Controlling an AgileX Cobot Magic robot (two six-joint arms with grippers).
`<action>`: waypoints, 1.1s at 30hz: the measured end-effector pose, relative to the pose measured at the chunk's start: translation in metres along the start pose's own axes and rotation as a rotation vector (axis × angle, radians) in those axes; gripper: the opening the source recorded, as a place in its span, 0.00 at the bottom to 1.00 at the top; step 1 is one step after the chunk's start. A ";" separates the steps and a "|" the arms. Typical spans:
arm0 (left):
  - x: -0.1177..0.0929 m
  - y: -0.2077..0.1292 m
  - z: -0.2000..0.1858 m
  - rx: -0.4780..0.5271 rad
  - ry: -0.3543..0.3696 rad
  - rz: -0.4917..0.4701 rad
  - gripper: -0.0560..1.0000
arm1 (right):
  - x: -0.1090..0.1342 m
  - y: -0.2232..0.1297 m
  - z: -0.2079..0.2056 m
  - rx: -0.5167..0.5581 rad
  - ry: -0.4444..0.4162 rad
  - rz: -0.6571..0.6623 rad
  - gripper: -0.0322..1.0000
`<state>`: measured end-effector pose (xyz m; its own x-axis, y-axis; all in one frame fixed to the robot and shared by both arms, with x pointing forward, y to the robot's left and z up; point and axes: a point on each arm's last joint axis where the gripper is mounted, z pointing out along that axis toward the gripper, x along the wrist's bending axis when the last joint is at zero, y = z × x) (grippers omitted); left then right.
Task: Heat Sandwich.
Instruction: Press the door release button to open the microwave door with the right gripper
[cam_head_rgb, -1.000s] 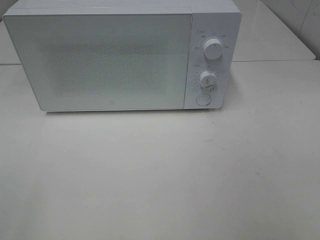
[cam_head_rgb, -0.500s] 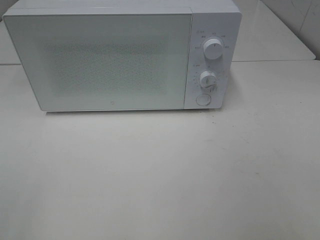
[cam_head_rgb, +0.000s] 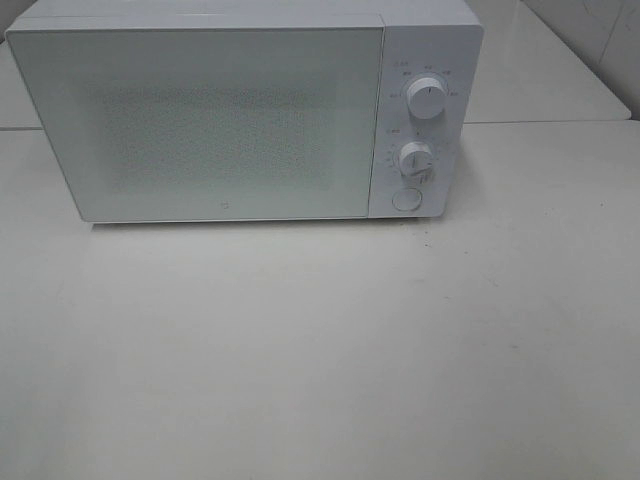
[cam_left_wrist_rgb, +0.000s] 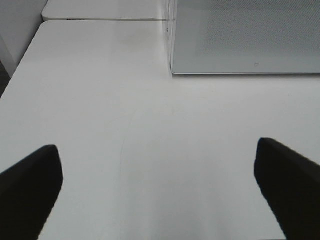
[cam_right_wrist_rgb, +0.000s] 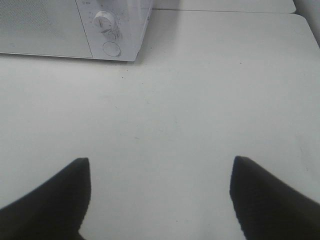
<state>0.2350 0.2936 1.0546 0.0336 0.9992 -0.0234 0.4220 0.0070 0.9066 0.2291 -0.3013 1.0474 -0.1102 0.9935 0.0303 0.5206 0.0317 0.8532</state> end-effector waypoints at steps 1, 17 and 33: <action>0.000 0.000 0.000 0.000 0.000 0.000 0.99 | 0.000 0.000 0.000 0.000 0.000 0.000 0.75; 0.000 0.000 0.000 0.000 0.000 0.000 0.99 | 0.002 0.029 0.010 -0.039 0.004 0.002 0.75; 0.000 0.000 0.000 0.000 0.000 0.000 0.99 | 0.005 0.075 0.072 -0.011 0.007 -0.001 0.75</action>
<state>0.2350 0.2936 1.0546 0.0336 0.9992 -0.0234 0.4220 0.0070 0.9066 0.3287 -0.2861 1.0736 -0.1167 0.9926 0.0327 0.5113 0.0319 0.8588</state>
